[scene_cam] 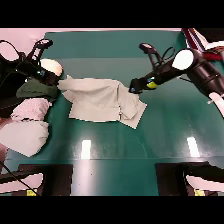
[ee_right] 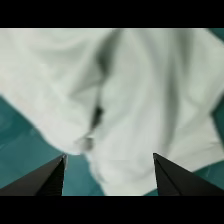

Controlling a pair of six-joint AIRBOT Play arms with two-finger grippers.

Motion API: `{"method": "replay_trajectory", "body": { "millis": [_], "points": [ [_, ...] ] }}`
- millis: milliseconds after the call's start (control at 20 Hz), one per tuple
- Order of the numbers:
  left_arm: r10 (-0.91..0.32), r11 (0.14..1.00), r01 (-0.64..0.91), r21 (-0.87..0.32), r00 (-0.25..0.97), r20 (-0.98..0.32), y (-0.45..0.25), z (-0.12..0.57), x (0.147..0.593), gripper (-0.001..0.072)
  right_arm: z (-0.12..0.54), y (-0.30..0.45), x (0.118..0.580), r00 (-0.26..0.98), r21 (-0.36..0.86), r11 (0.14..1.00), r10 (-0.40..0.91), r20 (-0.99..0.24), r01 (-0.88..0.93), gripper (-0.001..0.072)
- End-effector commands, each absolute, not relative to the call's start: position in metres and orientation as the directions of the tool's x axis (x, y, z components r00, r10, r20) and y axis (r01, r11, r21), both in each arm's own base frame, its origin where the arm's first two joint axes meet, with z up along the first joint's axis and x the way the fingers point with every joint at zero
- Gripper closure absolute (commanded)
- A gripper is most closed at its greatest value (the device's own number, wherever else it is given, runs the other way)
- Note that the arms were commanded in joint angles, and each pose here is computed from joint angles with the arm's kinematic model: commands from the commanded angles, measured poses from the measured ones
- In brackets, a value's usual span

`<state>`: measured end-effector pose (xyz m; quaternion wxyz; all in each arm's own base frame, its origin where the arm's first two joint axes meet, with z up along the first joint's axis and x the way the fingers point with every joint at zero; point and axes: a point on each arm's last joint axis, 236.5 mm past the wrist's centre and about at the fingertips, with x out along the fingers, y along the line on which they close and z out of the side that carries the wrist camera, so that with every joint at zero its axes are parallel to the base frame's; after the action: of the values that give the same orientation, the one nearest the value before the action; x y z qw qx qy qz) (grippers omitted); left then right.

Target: Fold the shirts.

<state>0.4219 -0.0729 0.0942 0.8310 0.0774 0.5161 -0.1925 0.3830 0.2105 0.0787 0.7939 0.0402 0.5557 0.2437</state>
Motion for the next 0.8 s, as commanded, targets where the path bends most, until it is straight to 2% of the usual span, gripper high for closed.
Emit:
{"method": "replay_trajectory", "body": {
  "millis": [0,50,300,450,500,550,600,650,750],
  "points": [
    [-0.257,0.914,0.396,-0.089,0.394,-0.883,-0.077,0.095,0.423,0.0679,0.038,0.161,0.428,0.301,0.299,0.927,0.359,-0.884,-0.227,0.0094],
    [-0.261,0.918,0.383,-0.101,0.394,-0.881,-0.078,0.095,0.423,0.0679,0.020,0.155,0.441,0.304,0.299,0.933,0.349,-0.886,-0.199,0.0120],
    [-0.278,0.916,0.383,-0.119,0.394,-0.876,-0.082,0.096,0.423,0.0679,-0.043,0.173,0.478,0.234,0.300,0.935,0.340,-0.911,-0.189,0.0120],
    [-0.279,0.916,0.383,-0.120,0.392,-0.877,-0.082,0.096,0.423,0.0679,-0.065,0.198,0.477,0.143,0.300,0.925,0.338,-0.930,-0.234,0.0156],
    [-0.279,0.916,0.383,-0.120,0.392,-0.877,-0.082,0.096,0.423,0.0679,-0.069,0.205,0.477,0.128,0.301,0.921,0.338,-0.932,-0.246,0.0264],
    [-0.278,0.916,0.382,-0.120,0.393,-0.876,-0.082,0.096,0.423,0.0679,-0.068,0.213,0.481,0.131,0.301,0.917,0.343,-0.930,-0.262,0.0421],
    [-0.279,0.916,0.383,-0.120,0.393,-0.876,-0.082,0.096,0.423,0.0679,-0.064,0.220,0.484,0.144,0.299,0.909,0.350,-0.926,-0.289,0.0609],
    [-0.282,0.916,0.383,-0.122,0.394,-0.875,-0.083,0.097,0.423,0.0680,-0.057,0.227,0.485,0.154,0.293,0.899,0.356,-0.922,-0.326,0.0691],
    [-0.283,0.916,0.385,-0.115,0.416,-0.864,-0.083,0.110,0.425,0.0679,-0.027,0.223,0.495,0.220,0.235,0.902,0.328,-0.919,-0.362,0.0693]
  ]
}}
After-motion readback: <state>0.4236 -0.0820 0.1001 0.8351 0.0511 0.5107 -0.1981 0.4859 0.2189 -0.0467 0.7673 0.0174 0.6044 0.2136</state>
